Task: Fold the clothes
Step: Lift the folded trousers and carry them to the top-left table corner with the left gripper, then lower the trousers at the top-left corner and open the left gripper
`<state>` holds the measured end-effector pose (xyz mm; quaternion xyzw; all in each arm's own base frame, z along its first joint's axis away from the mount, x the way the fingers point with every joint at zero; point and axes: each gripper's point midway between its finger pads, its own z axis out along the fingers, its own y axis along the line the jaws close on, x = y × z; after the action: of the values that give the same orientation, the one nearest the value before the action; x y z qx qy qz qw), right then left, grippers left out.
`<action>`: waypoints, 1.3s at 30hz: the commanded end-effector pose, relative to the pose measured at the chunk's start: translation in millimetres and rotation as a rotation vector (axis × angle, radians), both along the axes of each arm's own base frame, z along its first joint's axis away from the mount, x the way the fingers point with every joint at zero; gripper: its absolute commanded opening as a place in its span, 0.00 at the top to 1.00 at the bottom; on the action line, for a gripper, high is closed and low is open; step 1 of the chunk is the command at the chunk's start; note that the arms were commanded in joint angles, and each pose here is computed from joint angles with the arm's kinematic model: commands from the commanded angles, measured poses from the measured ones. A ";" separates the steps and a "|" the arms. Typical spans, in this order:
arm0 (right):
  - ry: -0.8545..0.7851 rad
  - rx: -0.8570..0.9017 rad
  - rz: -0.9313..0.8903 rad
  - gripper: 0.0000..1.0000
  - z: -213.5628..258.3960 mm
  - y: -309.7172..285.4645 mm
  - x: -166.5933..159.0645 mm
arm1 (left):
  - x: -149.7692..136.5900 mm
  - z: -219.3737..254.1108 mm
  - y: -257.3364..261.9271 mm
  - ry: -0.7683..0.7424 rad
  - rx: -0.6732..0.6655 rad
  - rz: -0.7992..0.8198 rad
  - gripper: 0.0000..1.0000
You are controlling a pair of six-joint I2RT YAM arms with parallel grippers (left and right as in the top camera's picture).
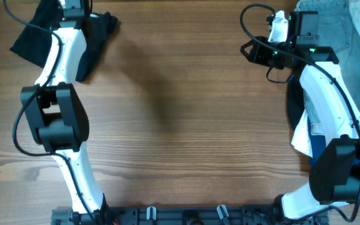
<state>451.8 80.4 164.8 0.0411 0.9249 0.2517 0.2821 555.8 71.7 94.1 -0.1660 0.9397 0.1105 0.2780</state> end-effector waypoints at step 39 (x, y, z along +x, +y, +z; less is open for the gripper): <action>-0.001 -0.015 0.019 0.54 -5.8 0.5 0.5 | -42.7 15.5 -40.7 -0.078 -0.521 0.004 0.00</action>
<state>450.7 80.3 164.0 0.0410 0.9257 0.2512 0.2797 516.0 30.0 41.0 -0.2647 0.9324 -0.1331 0.2071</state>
